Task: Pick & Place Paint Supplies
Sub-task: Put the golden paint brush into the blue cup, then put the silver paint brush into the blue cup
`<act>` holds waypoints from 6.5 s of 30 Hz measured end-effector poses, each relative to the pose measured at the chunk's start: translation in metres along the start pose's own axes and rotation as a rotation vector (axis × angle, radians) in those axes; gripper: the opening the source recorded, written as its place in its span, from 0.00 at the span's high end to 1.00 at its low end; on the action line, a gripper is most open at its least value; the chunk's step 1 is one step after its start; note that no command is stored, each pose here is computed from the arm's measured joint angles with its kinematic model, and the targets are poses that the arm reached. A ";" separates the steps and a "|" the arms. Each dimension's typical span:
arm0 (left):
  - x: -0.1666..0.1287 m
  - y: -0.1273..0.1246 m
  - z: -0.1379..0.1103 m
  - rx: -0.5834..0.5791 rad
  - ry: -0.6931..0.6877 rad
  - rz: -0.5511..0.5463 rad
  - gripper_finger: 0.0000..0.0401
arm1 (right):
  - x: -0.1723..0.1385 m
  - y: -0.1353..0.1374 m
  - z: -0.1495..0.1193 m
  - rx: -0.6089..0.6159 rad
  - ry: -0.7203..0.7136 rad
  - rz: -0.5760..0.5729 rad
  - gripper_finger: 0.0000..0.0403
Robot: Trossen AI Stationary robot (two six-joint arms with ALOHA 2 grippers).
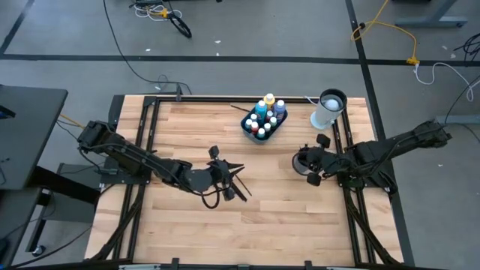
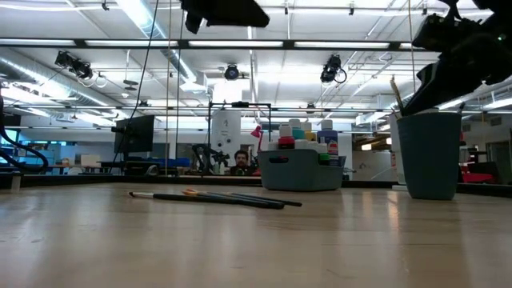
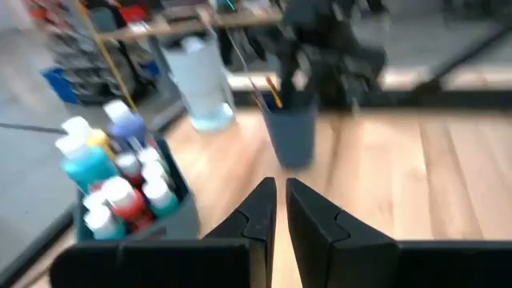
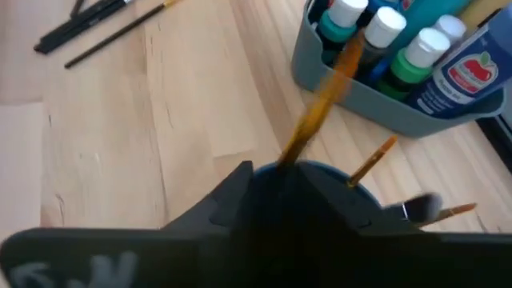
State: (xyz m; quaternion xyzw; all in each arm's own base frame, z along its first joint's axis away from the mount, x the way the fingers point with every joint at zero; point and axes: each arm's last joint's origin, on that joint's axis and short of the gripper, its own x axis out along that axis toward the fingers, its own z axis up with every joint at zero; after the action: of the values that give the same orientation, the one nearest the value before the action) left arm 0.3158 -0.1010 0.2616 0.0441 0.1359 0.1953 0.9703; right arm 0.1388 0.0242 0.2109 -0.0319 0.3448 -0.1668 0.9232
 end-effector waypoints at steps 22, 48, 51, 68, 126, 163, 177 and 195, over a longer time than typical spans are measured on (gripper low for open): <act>-0.008 0.027 -0.064 0.108 0.701 -0.124 0.64 | -0.044 -0.003 0.088 -0.071 -0.615 -0.001 0.54; -0.022 0.043 -0.156 0.090 0.799 -0.304 0.60 | -0.027 0.009 0.089 -0.120 -0.560 0.026 0.55; -0.021 0.043 -0.157 0.111 0.789 -0.317 0.61 | -0.024 0.010 0.089 -0.126 -0.551 0.026 0.55; -0.020 0.041 -0.156 0.101 0.776 -0.336 0.98 | -0.022 0.011 0.089 -0.105 -0.542 0.034 0.55; 0.011 0.008 0.017 1.878 -0.096 -0.054 0.99 | 0.102 0.049 0.105 0.477 -0.446 0.749 0.65; 0.013 0.018 0.006 0.806 0.112 0.054 0.89 | -0.030 -0.041 0.052 0.079 -0.259 -0.054 0.96; 0.014 0.018 0.006 0.737 0.107 0.055 0.89 | 0.011 -0.031 0.010 0.166 -0.203 -0.121 0.86; 0.045 0.073 -0.009 0.373 0.293 0.099 0.82 | -0.012 -0.034 0.059 0.041 -0.725 -0.111 0.59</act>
State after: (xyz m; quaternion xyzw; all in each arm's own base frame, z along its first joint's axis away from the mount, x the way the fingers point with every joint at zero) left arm 0.3263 -0.0164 0.2515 0.2002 0.3064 0.2186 0.9046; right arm 0.1589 -0.0069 0.2697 -0.0890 -0.0106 -0.2012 0.9754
